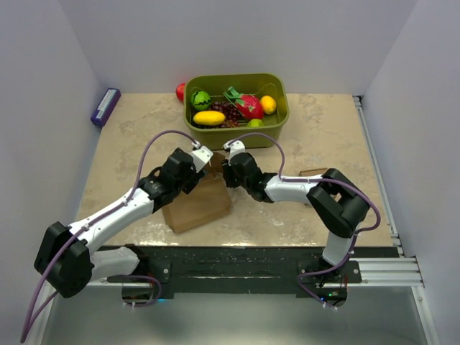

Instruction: Fold the paper box

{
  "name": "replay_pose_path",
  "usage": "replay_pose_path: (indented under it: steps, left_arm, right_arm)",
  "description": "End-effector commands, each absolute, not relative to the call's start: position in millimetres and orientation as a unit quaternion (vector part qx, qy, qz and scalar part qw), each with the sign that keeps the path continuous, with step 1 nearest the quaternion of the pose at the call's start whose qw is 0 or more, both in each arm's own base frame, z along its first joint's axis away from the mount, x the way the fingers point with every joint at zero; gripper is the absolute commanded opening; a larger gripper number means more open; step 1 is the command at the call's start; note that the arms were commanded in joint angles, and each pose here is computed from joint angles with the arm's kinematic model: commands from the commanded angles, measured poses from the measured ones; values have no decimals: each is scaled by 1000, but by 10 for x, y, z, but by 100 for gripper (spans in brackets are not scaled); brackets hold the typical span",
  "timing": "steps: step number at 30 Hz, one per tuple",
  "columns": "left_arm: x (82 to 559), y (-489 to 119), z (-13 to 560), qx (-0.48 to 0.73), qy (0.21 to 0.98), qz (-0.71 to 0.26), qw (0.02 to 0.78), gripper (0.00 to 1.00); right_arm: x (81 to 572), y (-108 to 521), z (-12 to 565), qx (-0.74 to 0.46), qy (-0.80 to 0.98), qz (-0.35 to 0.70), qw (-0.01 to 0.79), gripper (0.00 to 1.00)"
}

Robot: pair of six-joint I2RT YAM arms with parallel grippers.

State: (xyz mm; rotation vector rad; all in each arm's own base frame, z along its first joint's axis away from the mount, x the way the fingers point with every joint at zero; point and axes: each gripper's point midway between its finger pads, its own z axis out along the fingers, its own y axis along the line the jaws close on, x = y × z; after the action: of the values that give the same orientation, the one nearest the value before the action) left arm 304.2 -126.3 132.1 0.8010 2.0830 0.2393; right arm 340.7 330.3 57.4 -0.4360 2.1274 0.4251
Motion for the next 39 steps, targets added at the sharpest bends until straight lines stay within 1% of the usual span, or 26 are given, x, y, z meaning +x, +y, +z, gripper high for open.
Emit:
replay_pose_path:
  steps: [1,8,11,13,19,22,23,25,26,28,30,39]
  left_arm:
    - [3020,-1236,1195,329,841,102,419,72]
    - [3014,-1225,1200,327,840,103,421,70]
    - [3011,-1223,1184,328,840,102,419,69]
    - [3001,-1234,1167,331,841,98,417,68]
    - [2979,-1269,1124,338,842,89,412,66]
    - [2967,-1294,1087,344,843,83,406,65]
    - [2966,-1290,1075,345,843,83,404,65]
    - [2959,-1309,1061,348,843,79,402,64]
    - [2956,-1310,1050,349,844,79,400,64]
    - [2950,-1324,1026,352,845,75,396,63]
    - [2940,-1352,1010,355,845,69,394,63]
    - [2919,-1391,930,363,849,59,380,61]
  right_arm:
    - [3526,3389,916,-177,835,188,486,37]
    - [3652,3351,902,-180,831,180,495,42]
    - [3696,3366,904,-183,828,184,497,47]
    - [3726,3392,892,-187,827,195,493,48]
    - [3742,3499,1001,-205,809,223,503,48]
    - [3740,3554,1014,-215,806,230,501,42]
    - [3736,3569,1012,-217,806,232,499,35]
    - [3713,3602,1022,-224,804,240,495,26]
    - [3720,3604,1046,-224,803,241,498,18]
    - [3712,3618,1069,-227,802,242,497,11]
    - [3728,3612,1082,-227,802,239,497,7]
    - [3670,3718,1111,-218,816,249,474,7]
